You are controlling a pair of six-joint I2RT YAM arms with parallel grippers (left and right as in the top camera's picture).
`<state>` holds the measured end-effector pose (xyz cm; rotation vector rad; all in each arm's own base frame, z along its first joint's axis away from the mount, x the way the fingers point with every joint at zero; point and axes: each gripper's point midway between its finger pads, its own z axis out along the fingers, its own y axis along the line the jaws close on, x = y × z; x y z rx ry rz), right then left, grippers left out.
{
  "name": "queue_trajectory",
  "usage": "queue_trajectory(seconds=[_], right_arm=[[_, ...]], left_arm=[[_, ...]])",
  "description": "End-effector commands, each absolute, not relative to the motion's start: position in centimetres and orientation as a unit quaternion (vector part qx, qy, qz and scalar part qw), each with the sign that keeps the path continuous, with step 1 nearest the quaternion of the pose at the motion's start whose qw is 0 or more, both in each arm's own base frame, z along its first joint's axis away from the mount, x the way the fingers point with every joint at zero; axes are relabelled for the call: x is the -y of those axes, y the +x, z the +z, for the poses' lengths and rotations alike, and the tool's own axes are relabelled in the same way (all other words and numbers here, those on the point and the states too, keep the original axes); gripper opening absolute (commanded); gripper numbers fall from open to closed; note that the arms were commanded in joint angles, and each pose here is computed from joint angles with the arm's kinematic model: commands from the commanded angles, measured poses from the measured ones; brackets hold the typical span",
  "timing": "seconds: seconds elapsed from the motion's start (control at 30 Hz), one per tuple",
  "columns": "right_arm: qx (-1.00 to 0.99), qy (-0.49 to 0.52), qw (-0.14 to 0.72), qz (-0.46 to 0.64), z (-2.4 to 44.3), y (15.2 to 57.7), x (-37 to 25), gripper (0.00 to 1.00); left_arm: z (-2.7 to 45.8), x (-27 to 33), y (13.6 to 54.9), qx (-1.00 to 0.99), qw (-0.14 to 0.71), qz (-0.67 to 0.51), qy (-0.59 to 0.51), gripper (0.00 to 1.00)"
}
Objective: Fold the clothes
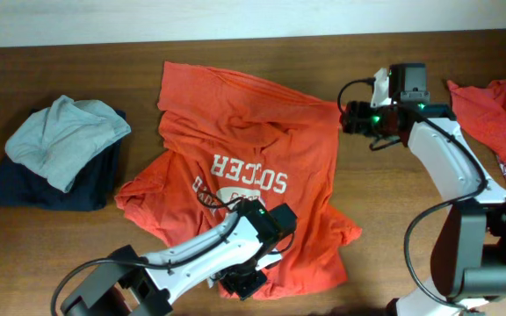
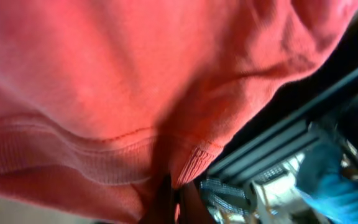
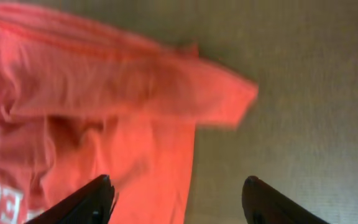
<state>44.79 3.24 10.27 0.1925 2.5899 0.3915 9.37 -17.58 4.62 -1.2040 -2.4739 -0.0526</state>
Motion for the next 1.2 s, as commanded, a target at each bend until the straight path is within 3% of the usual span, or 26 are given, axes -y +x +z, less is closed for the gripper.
queue_trajectory(seconds=[0.0,0.2,0.3,0.43,0.6,0.73,0.87,1.17], right_arm=[[-0.957,0.088,0.235,0.149,7.5,45.3,-3.2,0.67],[-0.972,0.093,0.148,0.154,2.8,42.9,-4.2,0.53],[-0.978,0.083,0.112,0.153,1.1,41.6,-5.1,0.53],[-0.981,0.068,0.099,0.153,0.3,41.1,-6.6,0.66],[-0.982,0.05,0.113,0.142,-1.2,42.0,-8.0,0.6],[-0.984,0.075,0.141,0.082,-2.7,43.6,-5.7,0.6],[-0.969,0.071,0.22,0.094,-1.3,47.3,-5.4,0.66],[-0.933,0.061,0.337,0.109,2.0,52.3,-5.7,0.66]], left_arm=[[4.9,17.8,9.5,0.896,0.2,-0.012,-0.396,0.01],[4.9,16.8,10.7,0.917,0.193,-0.033,-0.348,0.0],[4.8,16.6,11.2,0.921,0.191,-0.029,-0.337,0.01],[4.8,16.4,11.6,0.925,0.191,-0.027,-0.328,0.0],[4.9,16.2,11.7,0.926,0.193,-0.027,-0.323,0.01],[5.1,15.7,11.3,0.924,0.204,-0.033,-0.321,0.0],[5.2,15.7,11.2,0.924,0.206,-0.034,-0.321,0.01],[5.3,15.5,11.0,0.923,0.211,-0.037,-0.32,0.01]])
